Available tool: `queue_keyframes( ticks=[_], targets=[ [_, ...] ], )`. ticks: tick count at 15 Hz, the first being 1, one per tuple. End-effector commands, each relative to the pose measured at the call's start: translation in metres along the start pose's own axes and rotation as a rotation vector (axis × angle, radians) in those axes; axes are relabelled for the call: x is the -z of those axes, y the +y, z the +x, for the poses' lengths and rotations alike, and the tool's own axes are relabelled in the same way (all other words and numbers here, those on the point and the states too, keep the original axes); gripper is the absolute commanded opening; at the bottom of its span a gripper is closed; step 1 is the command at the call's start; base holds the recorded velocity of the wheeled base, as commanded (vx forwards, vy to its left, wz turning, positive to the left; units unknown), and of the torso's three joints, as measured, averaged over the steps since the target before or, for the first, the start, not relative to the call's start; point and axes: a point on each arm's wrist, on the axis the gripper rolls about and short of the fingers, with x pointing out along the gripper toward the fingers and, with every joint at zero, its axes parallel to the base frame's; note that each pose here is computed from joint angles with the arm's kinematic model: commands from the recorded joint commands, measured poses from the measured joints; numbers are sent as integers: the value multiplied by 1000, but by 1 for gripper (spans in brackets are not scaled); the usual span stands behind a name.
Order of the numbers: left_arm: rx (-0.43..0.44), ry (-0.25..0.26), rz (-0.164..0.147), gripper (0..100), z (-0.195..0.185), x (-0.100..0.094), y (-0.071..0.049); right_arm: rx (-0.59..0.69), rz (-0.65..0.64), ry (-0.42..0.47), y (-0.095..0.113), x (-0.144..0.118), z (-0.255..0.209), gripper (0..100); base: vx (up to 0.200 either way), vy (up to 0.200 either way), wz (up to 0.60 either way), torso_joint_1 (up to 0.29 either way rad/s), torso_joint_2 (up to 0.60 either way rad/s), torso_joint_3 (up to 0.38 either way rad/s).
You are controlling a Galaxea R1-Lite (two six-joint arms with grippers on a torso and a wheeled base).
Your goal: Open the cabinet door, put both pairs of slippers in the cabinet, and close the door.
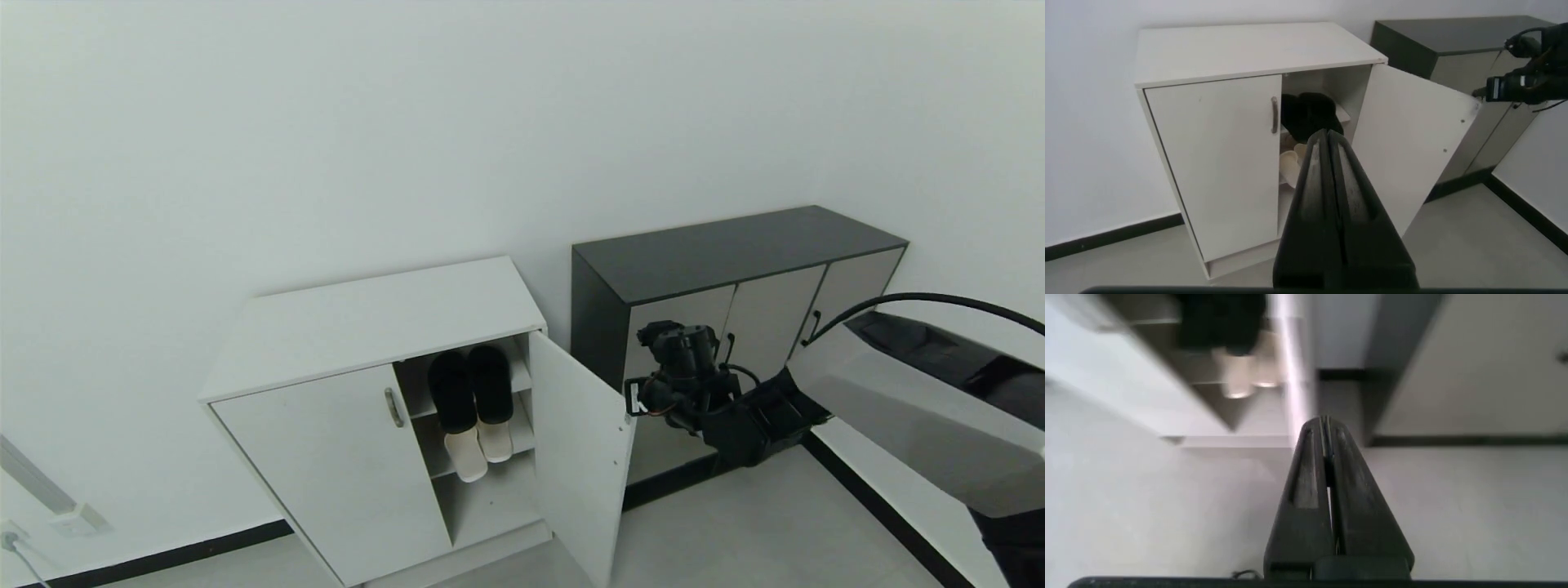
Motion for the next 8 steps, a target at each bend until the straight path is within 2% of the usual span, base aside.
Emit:
queue_keyframes(
  ticks=[1,4,8],
  targets=[
    [0,1,-1,0,0,0,0,-100,-26,-48,30,-12,-52,0,0,0,0,0,0,0],
    [0,1,-2,0,0,0,0,-218,-62,-68,47,-8,-85,0,0,0,0,0,0,0],
    [0,1,-2,0,0,0,0,-262,-160,-110,54,1,-106,0,0,0,0,0,0,0]
  ],
)
